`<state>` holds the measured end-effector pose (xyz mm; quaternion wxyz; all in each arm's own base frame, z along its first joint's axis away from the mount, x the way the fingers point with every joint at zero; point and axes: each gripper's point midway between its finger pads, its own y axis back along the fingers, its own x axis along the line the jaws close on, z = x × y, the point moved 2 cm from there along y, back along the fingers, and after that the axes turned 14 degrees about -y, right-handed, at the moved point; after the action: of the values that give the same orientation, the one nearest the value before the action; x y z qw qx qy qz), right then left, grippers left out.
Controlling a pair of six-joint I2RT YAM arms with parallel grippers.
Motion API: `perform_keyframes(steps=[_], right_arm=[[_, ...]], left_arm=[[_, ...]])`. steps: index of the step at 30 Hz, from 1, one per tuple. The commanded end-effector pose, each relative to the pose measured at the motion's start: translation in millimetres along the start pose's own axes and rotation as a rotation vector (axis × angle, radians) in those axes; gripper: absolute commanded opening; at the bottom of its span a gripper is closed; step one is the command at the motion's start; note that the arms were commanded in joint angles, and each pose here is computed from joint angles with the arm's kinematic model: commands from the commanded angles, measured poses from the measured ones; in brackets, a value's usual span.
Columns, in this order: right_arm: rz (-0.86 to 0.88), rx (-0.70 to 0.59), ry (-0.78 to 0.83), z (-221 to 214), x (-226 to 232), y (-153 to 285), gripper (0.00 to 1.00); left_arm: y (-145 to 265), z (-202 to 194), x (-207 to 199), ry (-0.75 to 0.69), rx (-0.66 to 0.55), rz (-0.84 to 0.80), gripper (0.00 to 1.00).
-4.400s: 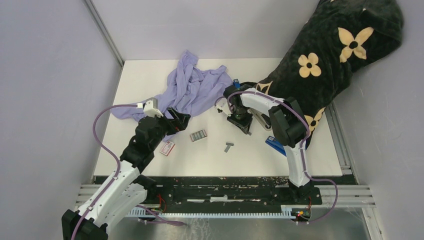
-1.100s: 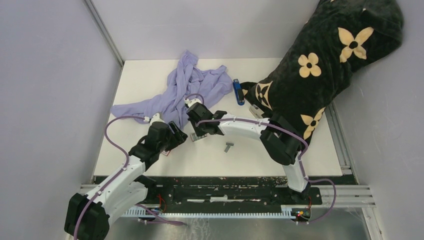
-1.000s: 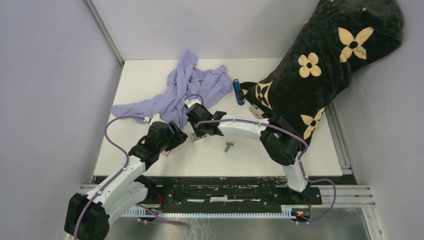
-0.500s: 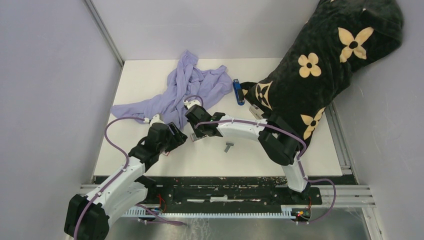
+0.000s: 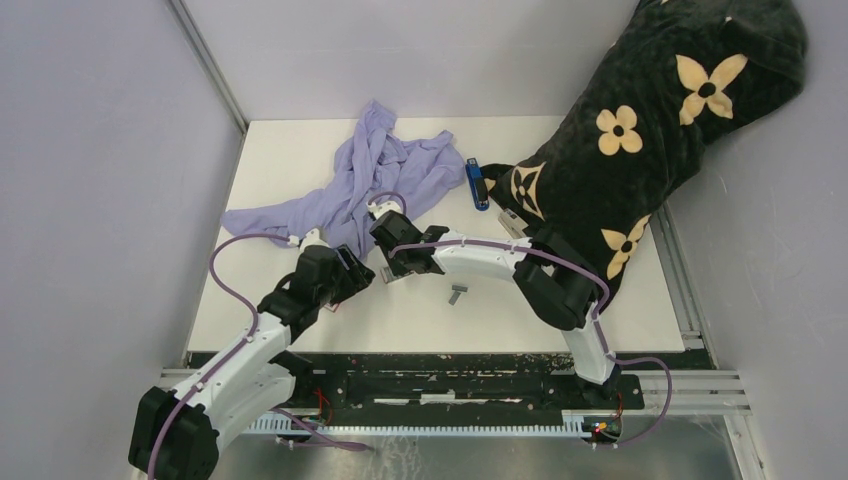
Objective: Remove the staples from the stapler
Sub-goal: Place the staple in the staple box.
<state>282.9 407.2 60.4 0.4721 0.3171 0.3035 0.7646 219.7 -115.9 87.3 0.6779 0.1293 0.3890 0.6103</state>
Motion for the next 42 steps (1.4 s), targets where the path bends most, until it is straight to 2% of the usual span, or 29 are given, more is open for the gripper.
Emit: perform_keyframes(steps=[1,15,35,42], right_arm=[[0.023,-0.053,-0.015,16,12,-2,0.12],[0.052,-0.045,-0.023,17,16,3,0.12],[0.032,-0.123,0.014,43,16,22,0.11],[0.042,-0.107,0.007,38,17,19,0.11]], left_arm=[[0,11,-9,0.038,-0.041,-0.032,0.70],[-1,13,-10,0.035,-0.042,-0.031,0.70],[-2,14,-11,0.032,-0.038,-0.035,0.70],[-2,15,-13,0.029,-0.035,-0.040,0.70]])
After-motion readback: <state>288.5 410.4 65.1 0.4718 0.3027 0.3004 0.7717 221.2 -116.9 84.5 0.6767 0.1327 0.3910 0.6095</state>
